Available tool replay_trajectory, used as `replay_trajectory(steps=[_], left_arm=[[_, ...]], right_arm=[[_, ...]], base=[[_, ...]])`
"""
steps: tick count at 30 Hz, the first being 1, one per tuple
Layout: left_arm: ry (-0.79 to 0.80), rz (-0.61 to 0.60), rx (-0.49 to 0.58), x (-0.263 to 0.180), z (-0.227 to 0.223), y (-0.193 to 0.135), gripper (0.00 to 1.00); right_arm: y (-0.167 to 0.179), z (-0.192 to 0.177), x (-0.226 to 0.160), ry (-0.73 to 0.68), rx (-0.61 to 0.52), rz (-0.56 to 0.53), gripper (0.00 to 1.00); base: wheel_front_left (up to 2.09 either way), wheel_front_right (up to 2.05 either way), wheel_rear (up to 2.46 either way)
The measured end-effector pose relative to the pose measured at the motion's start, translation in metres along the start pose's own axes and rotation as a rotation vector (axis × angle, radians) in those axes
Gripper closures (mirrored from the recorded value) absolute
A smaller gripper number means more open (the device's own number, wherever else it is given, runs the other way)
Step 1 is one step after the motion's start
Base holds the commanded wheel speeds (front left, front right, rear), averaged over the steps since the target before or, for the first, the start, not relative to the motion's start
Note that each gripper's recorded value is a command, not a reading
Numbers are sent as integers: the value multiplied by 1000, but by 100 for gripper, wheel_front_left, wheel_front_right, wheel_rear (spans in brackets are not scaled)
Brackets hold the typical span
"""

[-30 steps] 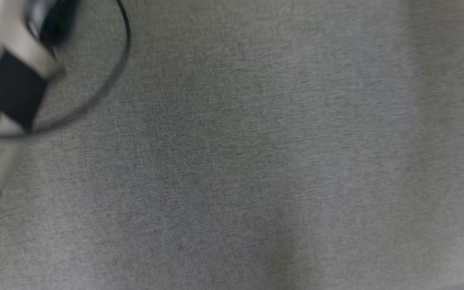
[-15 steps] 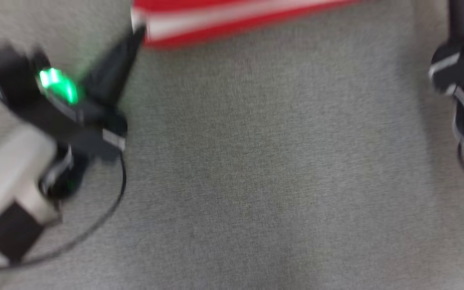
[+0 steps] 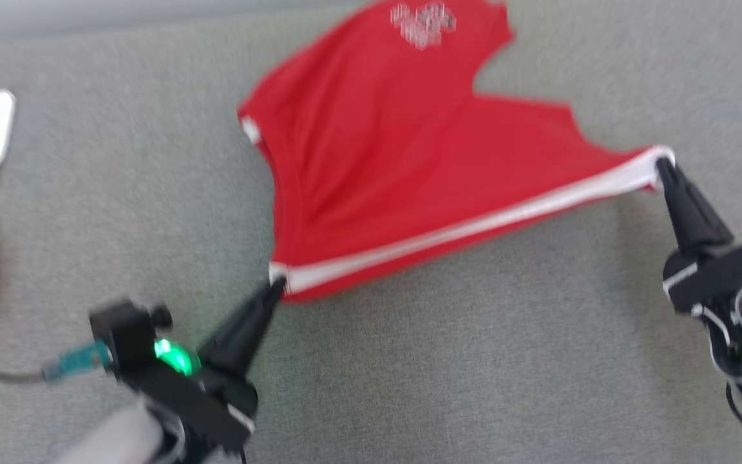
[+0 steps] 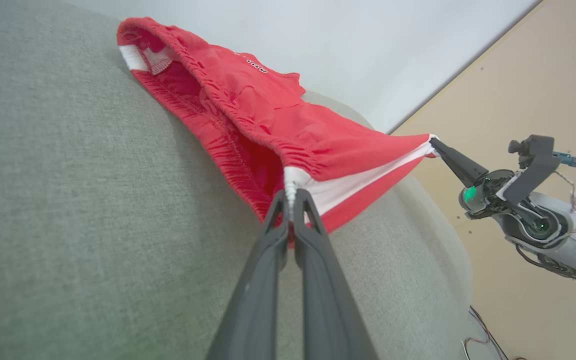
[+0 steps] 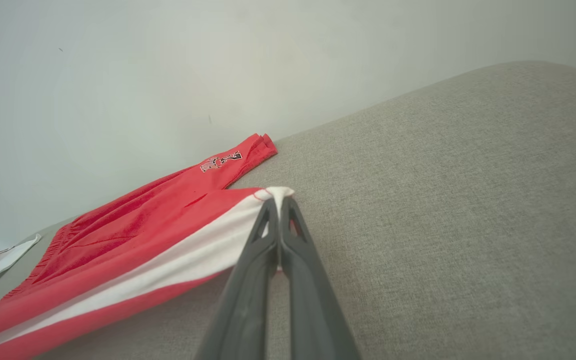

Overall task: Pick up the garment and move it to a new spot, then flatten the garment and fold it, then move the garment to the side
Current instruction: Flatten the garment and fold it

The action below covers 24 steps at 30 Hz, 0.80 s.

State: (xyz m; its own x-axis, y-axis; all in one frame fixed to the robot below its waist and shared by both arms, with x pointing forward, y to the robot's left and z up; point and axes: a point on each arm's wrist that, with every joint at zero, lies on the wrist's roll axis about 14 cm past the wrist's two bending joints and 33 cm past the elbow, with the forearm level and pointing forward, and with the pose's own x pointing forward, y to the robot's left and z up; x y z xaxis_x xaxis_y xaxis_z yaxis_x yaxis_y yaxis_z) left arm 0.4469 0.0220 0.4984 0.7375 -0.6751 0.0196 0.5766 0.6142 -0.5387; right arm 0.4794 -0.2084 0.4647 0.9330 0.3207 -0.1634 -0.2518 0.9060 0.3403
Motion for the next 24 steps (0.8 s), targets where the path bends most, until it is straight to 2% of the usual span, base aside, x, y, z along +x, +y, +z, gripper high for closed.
replay_trajectory(steps=[8, 15, 24], left_arm=[[-68, 43, -52, -45, 3, -40, 100], [-100, 30, -89, -76, 5, -75, 100], [-124, 25, -152, -74, 12, -86, 100]], right_arm=[[16, 8, -52, -21, 0, 14, 100], [23, 4, -95, 16, -38, 30, 100], [28, 12, -91, 32, -47, 36, 100]], base=[[0, 0, 0], [0, 0, 0], [0, 0, 0]])
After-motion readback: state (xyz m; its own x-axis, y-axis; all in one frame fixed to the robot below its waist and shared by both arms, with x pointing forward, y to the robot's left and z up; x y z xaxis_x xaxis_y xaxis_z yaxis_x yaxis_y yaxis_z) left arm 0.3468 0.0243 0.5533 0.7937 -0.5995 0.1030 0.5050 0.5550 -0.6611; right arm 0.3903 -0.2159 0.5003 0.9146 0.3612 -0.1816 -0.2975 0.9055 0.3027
